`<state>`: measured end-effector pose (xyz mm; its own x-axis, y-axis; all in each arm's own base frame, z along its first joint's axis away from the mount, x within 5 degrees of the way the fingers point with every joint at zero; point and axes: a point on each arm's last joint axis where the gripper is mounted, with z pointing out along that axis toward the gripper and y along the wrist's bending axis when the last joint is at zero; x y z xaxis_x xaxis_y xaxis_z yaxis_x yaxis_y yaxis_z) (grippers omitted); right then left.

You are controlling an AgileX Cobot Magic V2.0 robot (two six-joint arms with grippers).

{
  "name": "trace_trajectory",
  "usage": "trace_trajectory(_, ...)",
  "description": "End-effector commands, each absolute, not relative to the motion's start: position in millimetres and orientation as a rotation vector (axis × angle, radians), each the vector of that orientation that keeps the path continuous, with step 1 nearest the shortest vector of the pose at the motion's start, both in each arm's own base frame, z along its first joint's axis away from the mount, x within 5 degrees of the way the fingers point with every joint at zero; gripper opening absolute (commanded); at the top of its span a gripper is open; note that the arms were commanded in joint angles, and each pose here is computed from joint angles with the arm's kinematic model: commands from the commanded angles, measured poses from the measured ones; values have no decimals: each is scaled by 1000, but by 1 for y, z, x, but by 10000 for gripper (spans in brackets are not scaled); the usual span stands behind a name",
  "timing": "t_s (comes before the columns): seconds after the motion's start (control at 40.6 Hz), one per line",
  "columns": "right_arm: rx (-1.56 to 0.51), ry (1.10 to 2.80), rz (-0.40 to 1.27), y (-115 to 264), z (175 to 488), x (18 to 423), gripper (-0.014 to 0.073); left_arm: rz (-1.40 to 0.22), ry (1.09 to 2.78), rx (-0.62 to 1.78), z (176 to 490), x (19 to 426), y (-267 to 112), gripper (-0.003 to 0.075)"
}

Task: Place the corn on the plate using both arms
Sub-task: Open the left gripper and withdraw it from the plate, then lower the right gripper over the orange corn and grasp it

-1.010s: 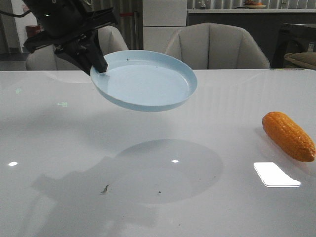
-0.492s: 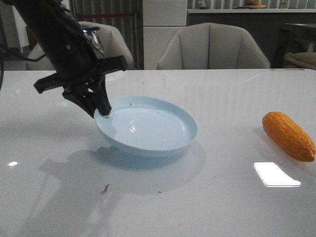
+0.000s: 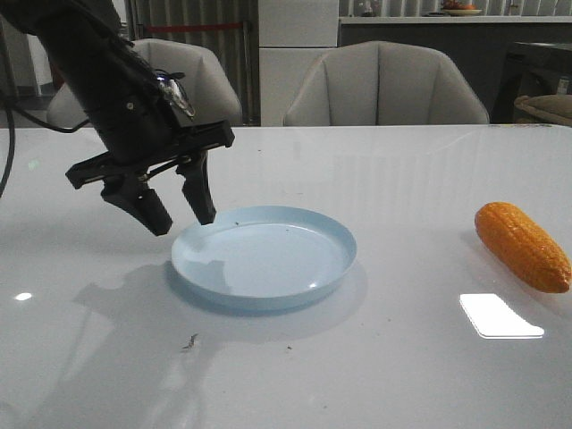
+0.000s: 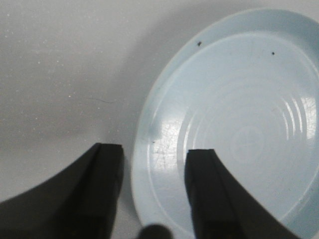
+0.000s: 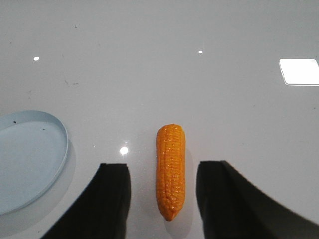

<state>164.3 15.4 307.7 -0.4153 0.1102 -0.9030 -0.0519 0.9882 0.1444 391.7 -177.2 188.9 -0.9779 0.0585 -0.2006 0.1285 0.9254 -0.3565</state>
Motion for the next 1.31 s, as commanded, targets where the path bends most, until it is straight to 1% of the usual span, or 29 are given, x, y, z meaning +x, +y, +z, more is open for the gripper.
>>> trace_trajectory(0.0,43,1884,176,15,324,167,425,-619,2795,146,225,391,-183,485)
trace_trajectory(0.123,44,1886,177,15,324,167,425,-623,2779,143,239,395,-176,477)
trace_trajectory(0.222,45,1874,177,15,326,167,425,-595,2739,149,263,401,-162,477)
trace_trajectory(0.32,34,1847,172,15,335,168,425,-529,2640,153,301,404,-143,477)
trace_trajectory(0.369,24,1815,166,15,348,169,425,-482,2586,156,319,403,-133,477)
trace_trajectory(0.468,17,1808,171,16,367,177,425,-343,2449,164,366,391,-107,477)
trace_trajectory(0.566,1,1921,179,20,382,200,425,-219,2333,170,408,367,-86,477)
trace_trajectory(0.64,-15,2036,168,22,378,224,426,-137,2242,176,439,344,-74,477)
trace_trajectory(0.788,-34,2160,134,24,359,274,427,-1,2121,189,467,312,-58,477)
trace_trajectory(0.862,-33,2222,132,26,343,300,428,38,2049,197,473,298,-52,477)
trace_trajectory(0.936,-32,2261,130,27,330,321,429,39,2008,205,470,283,-49,477)
trace_trajectory(1.083,-30,2324,127,30,307,357,436,27,2056,215,443,250,-43,477)
trace_trajectory(1.207,-40,2402,115,31,284,377,522,29,2083,223,420,222,-37,477)
trace_trajectory(1.28,-53,2461,100,31,270,385,558,30,2077,226,412,206,-34,477)
